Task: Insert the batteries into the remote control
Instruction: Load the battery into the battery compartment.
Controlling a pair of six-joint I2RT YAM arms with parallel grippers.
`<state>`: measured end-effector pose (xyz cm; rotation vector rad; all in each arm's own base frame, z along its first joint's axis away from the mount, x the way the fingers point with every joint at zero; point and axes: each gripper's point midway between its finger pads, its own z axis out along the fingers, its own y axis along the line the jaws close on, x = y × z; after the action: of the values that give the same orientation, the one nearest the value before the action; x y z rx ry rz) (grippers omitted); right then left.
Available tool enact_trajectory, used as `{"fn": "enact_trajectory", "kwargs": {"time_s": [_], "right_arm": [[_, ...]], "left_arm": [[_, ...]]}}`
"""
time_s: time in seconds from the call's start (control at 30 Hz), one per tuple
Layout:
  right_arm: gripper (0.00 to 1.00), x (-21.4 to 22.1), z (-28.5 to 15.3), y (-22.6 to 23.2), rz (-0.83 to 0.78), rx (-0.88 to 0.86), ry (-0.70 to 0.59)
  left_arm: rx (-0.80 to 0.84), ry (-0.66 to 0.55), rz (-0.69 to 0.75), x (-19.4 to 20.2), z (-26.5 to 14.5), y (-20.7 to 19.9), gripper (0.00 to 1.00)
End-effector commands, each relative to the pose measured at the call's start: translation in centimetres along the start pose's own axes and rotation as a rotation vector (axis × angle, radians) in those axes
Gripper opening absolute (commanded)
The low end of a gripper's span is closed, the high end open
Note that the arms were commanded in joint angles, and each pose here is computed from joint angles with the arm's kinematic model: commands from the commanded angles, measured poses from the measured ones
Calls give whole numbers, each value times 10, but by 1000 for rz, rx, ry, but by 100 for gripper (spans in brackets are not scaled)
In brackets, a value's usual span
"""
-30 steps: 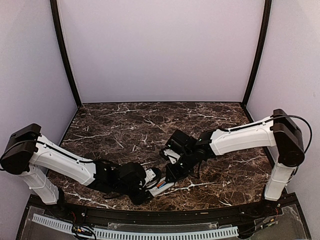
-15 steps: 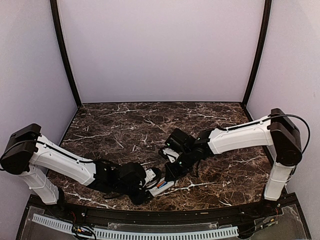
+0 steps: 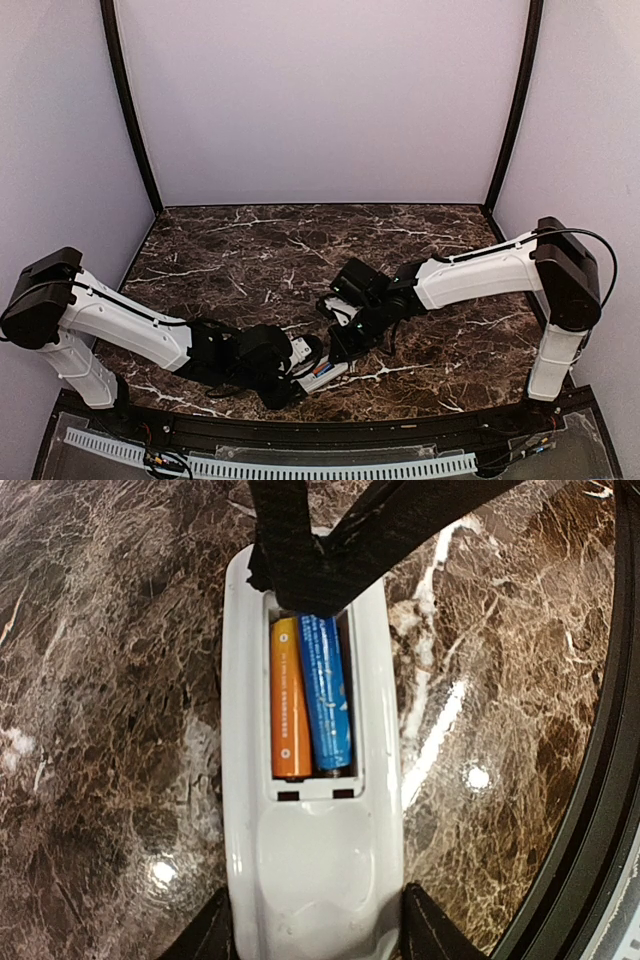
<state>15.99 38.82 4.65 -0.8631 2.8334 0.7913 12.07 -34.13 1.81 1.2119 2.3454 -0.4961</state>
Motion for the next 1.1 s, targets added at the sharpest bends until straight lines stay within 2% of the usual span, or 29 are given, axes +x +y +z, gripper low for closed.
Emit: {"fn": "enact_trajectory", "kwargs": {"time_s": [0.0, 0.37, 0.5, 0.77, 1.07], "right_arm": [[3, 16, 13, 4, 18, -34, 40], [2, 34, 25, 4, 29, 1, 93], [2, 38, 29, -6, 47, 62, 114], [10, 41, 16, -38, 19, 334, 105], [16, 38, 14, -35, -2, 354, 98]], "left_arm": [[8, 175, -2, 50, 6, 4, 42], [7, 175, -5, 50, 6, 5, 42], [6, 176, -6, 50, 6, 5, 42], [7, 174, -6, 50, 6, 5, 42], [5, 172, -9, 49, 6, 6, 41]]}}
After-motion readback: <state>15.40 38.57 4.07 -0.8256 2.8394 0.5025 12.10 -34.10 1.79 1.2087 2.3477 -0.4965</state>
